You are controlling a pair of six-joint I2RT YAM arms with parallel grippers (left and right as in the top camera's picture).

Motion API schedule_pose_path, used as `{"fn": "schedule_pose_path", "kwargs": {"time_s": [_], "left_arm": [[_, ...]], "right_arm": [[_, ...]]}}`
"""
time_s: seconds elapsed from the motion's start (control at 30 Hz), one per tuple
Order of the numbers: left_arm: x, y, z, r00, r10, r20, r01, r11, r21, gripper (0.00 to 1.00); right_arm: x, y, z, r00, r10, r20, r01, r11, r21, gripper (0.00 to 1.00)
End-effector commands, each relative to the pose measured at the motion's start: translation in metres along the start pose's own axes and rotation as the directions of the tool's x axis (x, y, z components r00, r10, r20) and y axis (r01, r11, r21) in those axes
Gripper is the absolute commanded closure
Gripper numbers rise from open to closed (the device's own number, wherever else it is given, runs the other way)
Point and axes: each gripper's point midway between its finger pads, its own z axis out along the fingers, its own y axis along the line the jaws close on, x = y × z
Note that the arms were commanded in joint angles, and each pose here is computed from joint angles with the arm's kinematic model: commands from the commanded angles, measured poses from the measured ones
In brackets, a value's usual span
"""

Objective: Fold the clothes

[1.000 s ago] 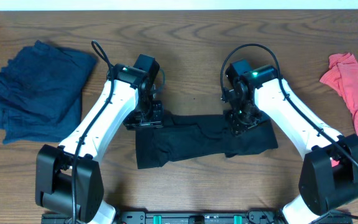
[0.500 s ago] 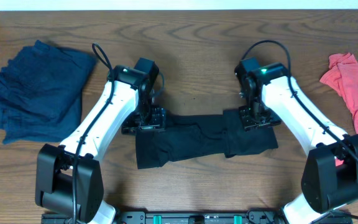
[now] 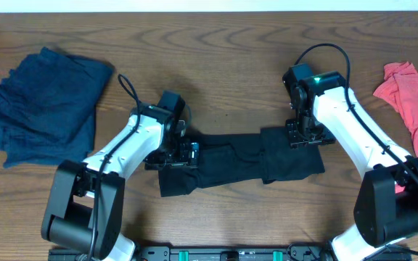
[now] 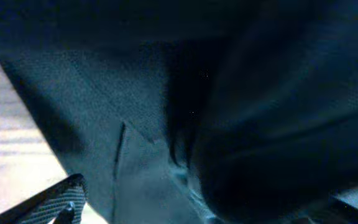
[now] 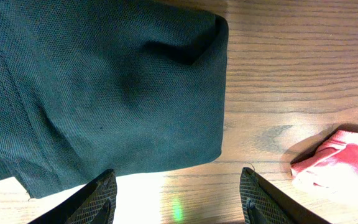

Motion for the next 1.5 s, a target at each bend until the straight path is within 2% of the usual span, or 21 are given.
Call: {"fn": "schedule_pose_path", "kwargs": {"time_s": [0.0,0.2,0.3,0.37,0.4,0.43,0.5,0.67,0.83,0.97,1.07,1.2,1.33,1.47], "left_arm": [[0.01,0.009,0.015,1.0,0.017,-0.013,-0.018,1.0,-0.017,0.02],[0.019,0.008,0.032,1.0,0.02,-0.021,-0.019,0.999,0.027,0.02],[0.015,0.003,0.032,1.0,0.024,-0.007,-0.023,0.998,0.052,0.45],[0.011,-0.001,0.032,1.0,0.028,0.006,-0.028,0.997,0.07,0.55],[0.009,-0.002,0.032,0.999,0.03,0.014,-0.031,0.997,0.078,0.65],[0.007,-0.003,0.032,0.999,0.031,0.023,-0.033,0.996,0.08,0.8],[0.004,-0.004,0.032,0.999,0.034,0.037,-0.037,0.996,0.082,0.94],[-0.009,0.012,0.018,0.998,-0.014,0.062,0.012,0.999,0.042,0.94],[-0.03,0.075,-0.035,0.978,-0.172,0.12,0.186,0.975,-0.118,0.94],[-0.043,0.109,-0.079,0.943,-0.289,0.165,0.31,0.943,-0.121,0.94],[-0.049,0.119,-0.104,0.925,-0.329,0.191,0.352,0.93,-0.106,0.94],[-0.046,0.099,-0.128,0.943,-0.286,0.172,0.308,0.945,-0.114,0.94],[-0.045,0.054,-0.138,0.971,-0.166,0.171,0.189,0.973,-0.129,0.94],[-0.045,0.001,-0.127,0.983,-0.02,0.182,0.046,0.989,-0.137,0.94]], "right_arm": [[0.0,-0.003,0.0,1.0,0.026,0.003,-0.026,1.0,0.004,0.39],[0.0,-0.003,0.0,1.0,0.026,0.004,-0.026,1.0,0.004,0.39],[0.0,-0.003,0.0,1.0,0.026,0.004,-0.026,1.0,0.004,0.39],[0.0,-0.003,0.0,1.0,0.027,0.003,-0.027,1.0,0.004,0.39],[0.0,-0.003,0.0,1.0,0.027,0.003,-0.027,1.0,0.004,0.39],[0.0,-0.003,0.0,1.0,0.027,0.003,-0.027,1.0,0.005,0.39],[0.0,-0.003,0.0,1.0,0.027,0.003,-0.027,1.0,0.004,0.39],[0.0,-0.004,0.0,1.0,0.027,0.003,-0.027,1.0,0.005,0.39],[-0.001,-0.009,0.001,0.999,0.048,0.0,-0.048,0.999,0.003,0.39],[-0.002,-0.02,0.003,0.996,0.085,-0.008,-0.085,0.996,-0.001,0.39],[-0.002,-0.026,0.004,0.996,0.09,-0.012,-0.09,0.996,-0.003,0.39],[-0.004,-0.033,0.006,0.993,0.115,-0.009,-0.115,0.993,-0.006,0.39],[-0.005,-0.037,0.006,0.992,0.122,-0.01,-0.123,0.992,-0.008,0.39],[-0.004,-0.038,0.007,0.992,0.124,-0.011,-0.124,0.992,-0.009,0.39]]}}
